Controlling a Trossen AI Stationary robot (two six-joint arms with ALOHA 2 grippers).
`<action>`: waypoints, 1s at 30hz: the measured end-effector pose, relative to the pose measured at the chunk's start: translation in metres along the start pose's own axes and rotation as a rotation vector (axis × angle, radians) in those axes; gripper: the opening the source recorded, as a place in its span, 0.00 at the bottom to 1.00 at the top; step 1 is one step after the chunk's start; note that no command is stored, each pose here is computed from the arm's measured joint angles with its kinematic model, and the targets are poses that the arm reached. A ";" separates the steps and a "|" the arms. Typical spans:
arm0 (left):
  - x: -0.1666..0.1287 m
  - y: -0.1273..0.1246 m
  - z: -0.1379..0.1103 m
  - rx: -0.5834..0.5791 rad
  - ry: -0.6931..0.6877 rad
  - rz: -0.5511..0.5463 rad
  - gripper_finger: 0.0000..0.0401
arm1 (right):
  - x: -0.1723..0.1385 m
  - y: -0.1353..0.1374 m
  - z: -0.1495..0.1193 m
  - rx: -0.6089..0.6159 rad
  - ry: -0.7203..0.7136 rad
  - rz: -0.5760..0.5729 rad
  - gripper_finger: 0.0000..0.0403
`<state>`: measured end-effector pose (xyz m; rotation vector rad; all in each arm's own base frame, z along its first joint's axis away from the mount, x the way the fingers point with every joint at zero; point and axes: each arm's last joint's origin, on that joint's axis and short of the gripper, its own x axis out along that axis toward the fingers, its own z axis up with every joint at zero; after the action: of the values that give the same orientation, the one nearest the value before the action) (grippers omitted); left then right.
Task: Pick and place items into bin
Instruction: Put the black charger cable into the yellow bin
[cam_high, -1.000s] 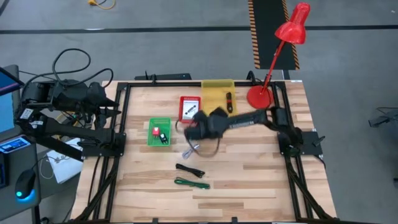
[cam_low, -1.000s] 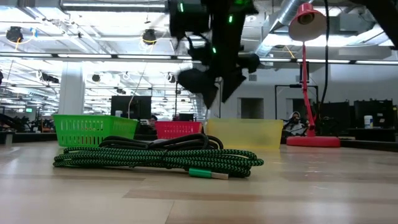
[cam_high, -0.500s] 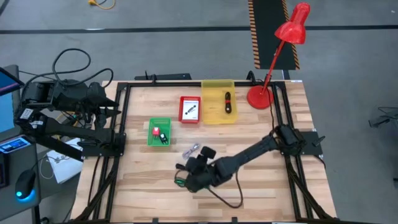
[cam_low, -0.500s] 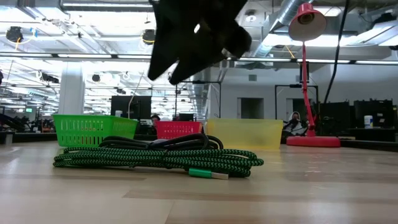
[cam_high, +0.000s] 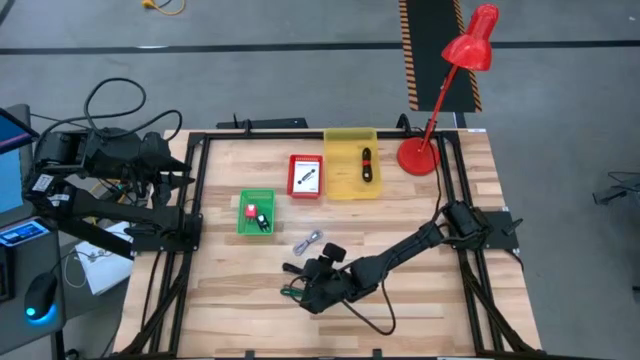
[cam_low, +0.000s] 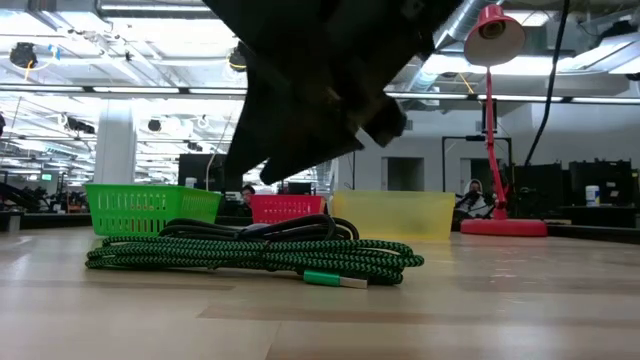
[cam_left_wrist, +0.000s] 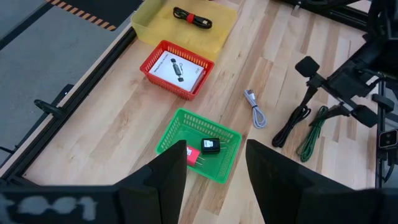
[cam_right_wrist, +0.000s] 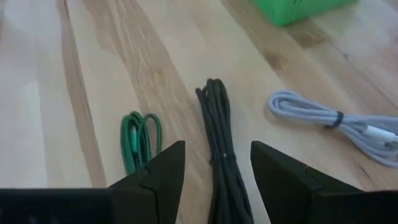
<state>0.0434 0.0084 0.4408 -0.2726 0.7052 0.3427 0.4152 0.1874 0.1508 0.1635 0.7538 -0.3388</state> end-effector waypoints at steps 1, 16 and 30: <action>0.000 0.000 0.000 0.000 0.000 0.000 0.38 | 0.001 0.000 -0.002 0.004 -0.005 0.003 0.44; 0.000 0.000 0.000 0.000 0.000 0.000 0.38 | 0.014 -0.016 -0.024 0.034 0.071 -0.011 0.42; 0.000 0.000 0.000 0.000 0.000 0.000 0.38 | 0.021 -0.022 -0.034 0.099 0.035 0.015 0.42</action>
<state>0.0433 0.0084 0.4407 -0.2724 0.7055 0.3425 0.4000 0.1707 0.1110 0.2691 0.7708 -0.3600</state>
